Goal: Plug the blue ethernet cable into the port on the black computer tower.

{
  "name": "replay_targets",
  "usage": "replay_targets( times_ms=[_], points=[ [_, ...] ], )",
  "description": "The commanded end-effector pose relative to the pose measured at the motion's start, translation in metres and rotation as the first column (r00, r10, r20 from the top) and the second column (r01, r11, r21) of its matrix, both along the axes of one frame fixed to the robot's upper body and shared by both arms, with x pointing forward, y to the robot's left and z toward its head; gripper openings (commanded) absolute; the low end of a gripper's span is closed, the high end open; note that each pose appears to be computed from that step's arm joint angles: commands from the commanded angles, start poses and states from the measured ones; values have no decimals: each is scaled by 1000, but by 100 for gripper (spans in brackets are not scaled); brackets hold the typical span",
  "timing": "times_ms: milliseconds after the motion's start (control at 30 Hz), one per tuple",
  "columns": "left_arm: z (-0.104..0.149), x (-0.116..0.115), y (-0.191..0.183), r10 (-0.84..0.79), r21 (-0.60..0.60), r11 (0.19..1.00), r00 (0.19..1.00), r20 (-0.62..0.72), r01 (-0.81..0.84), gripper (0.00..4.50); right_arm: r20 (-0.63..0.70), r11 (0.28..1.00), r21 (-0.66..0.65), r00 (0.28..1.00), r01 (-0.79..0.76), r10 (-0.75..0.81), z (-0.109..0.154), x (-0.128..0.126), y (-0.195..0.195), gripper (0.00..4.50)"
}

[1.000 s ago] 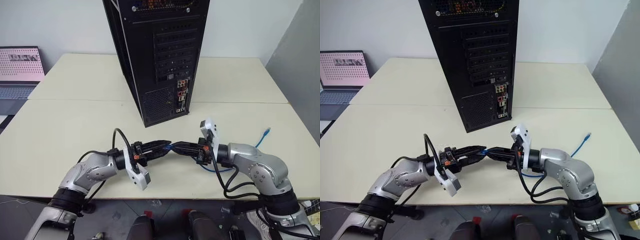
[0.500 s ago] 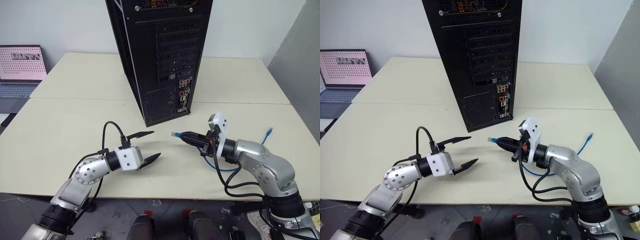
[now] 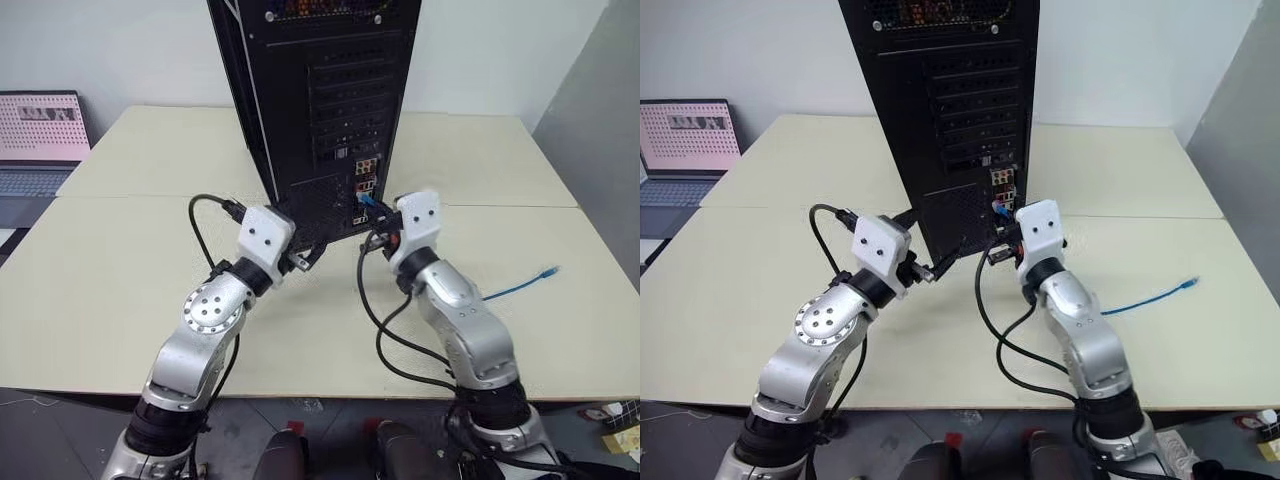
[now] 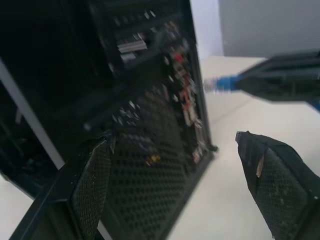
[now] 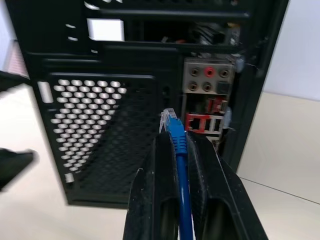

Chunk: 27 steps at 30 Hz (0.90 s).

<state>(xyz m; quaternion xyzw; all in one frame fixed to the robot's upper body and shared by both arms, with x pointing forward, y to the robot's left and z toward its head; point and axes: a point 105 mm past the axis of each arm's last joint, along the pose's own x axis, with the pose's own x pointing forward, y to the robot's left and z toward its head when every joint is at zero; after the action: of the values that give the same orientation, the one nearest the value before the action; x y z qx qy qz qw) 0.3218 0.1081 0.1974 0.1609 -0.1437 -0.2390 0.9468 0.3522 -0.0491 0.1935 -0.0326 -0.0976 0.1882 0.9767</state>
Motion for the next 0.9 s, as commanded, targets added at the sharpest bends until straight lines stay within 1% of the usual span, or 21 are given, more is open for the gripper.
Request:
replay_targets(
  times_ms=[33, 233, 900],
  points=[
    [10, -1, 3, 26, 2, 1000, 999, 46, -27, 406, 55, 996, 41, 995, 78, -80, 15, 9, -8, 0],
    [10, -1, 6, 34, 16, 999, 998, 53, -35, 406, 30, 994, 62, 995, 92, -94, 13, 17, -5, 0],
    [7, 0, 9, 33, 5, 999, 999, 28, -33, 406, -4, 996, 70, 999, 46, -46, 9, 23, 12, 0]
  ],
)
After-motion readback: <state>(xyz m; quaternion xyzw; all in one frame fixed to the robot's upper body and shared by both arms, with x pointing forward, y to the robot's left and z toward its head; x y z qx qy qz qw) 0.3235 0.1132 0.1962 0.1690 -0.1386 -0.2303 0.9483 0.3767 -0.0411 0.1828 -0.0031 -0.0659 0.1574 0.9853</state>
